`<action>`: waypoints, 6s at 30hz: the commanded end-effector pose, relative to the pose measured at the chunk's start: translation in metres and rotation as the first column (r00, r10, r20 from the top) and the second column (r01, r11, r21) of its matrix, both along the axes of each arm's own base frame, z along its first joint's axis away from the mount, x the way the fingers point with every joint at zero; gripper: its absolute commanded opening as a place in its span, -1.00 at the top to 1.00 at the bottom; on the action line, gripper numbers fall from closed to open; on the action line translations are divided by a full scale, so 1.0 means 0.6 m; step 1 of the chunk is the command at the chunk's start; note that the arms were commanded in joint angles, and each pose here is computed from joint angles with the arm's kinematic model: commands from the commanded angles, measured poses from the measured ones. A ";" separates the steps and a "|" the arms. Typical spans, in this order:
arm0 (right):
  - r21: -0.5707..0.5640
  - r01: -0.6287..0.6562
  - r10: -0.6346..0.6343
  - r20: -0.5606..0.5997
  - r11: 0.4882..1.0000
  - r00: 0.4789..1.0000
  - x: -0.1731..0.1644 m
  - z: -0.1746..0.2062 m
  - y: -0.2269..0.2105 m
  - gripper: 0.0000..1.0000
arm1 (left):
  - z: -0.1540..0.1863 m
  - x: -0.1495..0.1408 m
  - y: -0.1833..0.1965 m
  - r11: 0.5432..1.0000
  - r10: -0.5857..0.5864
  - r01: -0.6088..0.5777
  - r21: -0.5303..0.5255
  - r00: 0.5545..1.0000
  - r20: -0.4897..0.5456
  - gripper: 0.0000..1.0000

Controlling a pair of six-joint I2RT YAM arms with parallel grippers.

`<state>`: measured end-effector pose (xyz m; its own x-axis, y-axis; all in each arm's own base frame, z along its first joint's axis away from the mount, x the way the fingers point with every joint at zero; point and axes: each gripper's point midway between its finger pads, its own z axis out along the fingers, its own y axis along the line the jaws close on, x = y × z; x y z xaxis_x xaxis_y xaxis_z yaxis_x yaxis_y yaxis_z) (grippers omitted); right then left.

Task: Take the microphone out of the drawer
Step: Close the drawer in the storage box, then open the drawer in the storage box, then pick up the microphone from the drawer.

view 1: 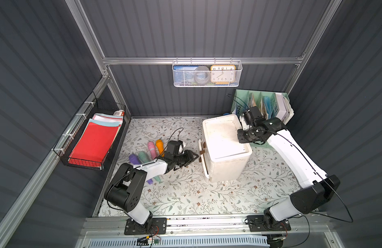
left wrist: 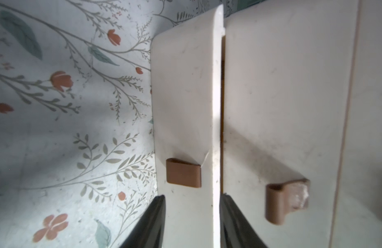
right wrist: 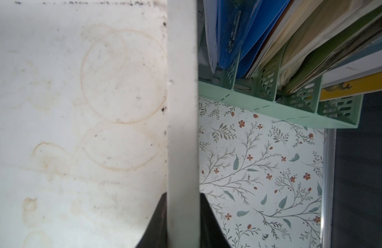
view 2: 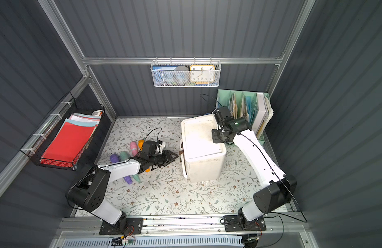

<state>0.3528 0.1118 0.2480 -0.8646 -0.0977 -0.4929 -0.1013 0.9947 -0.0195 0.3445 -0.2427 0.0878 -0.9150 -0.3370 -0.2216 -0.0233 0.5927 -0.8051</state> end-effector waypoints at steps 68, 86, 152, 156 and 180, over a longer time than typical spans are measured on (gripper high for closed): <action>-0.092 -0.033 0.004 -0.296 0.995 0.955 -0.046 -0.140 -0.005 1.00 | -0.056 0.005 -0.083 0.907 0.089 -0.143 -0.395 0.984 -0.152 0.07; -0.104 -0.032 0.000 -0.296 0.994 0.955 -0.046 -0.139 -0.008 1.00 | -0.017 0.008 -0.108 0.887 0.038 -0.087 -0.453 0.993 -0.115 1.00; -0.121 -0.015 -0.023 -0.307 0.993 0.952 -0.049 -0.143 -0.014 1.00 | 0.086 0.026 0.196 0.949 0.159 -0.206 0.237 0.966 0.205 0.09; -0.113 -0.017 -0.019 -0.311 0.993 0.950 -0.048 -0.145 -0.011 1.00 | 0.116 0.033 0.180 0.944 0.057 -0.132 0.303 0.968 0.244 0.03; -0.124 -0.021 -0.021 -0.324 0.992 0.946 -0.052 -0.149 -0.013 1.00 | 0.076 0.055 0.027 0.729 -0.253 0.095 0.678 0.957 0.139 0.05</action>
<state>0.3529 0.1109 0.2478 -0.8624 -0.0944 -0.4973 -0.0916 0.9953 -0.0301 0.3761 -0.2260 0.1338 -0.8544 0.0779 -0.5137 0.2377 0.9378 -0.2530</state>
